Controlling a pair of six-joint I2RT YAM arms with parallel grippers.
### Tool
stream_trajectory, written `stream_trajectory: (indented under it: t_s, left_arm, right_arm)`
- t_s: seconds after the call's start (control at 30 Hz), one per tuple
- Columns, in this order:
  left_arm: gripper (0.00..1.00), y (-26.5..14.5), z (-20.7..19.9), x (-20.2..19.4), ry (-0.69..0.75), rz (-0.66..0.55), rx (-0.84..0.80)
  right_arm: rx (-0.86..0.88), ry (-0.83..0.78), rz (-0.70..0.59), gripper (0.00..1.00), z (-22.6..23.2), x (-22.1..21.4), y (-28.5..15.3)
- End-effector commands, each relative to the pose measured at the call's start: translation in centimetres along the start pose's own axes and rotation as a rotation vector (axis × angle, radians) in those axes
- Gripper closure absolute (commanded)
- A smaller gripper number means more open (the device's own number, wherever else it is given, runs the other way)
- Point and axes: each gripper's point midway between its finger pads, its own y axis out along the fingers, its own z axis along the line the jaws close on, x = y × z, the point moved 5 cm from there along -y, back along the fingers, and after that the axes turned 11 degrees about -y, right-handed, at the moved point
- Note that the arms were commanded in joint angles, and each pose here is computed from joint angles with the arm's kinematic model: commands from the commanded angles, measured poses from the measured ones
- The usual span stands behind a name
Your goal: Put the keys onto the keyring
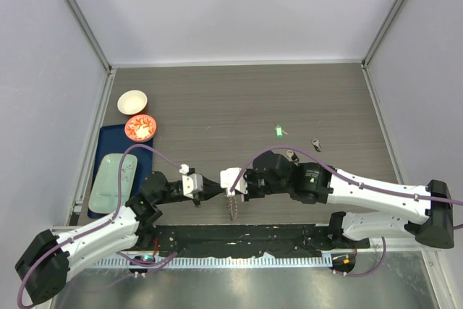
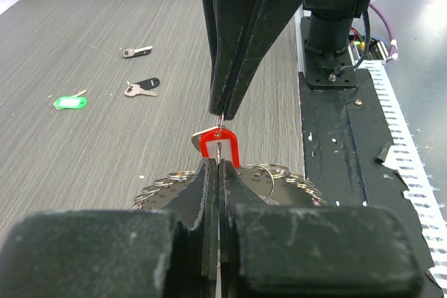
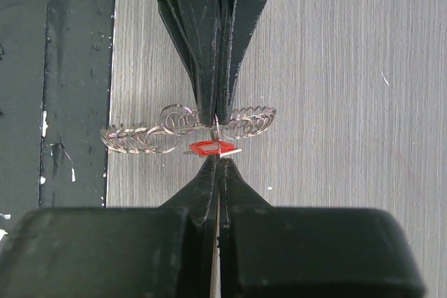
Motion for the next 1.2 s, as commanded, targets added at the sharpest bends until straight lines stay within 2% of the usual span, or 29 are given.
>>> stream_trajectory:
  t_s: [0.0,1.17]
  left_arm:
    - [1.00,0.55,0.10,2.84,0.073,-0.091,-0.007]
    - [1.00,0.70,-0.11,2.94,0.070,-0.095,-0.023]
  right_arm:
    - [-0.024,0.005,-0.060,0.99,-0.50,1.31,-0.21]
    - [0.007,0.013,-0.043,0.99,-0.12,1.02,0.71]
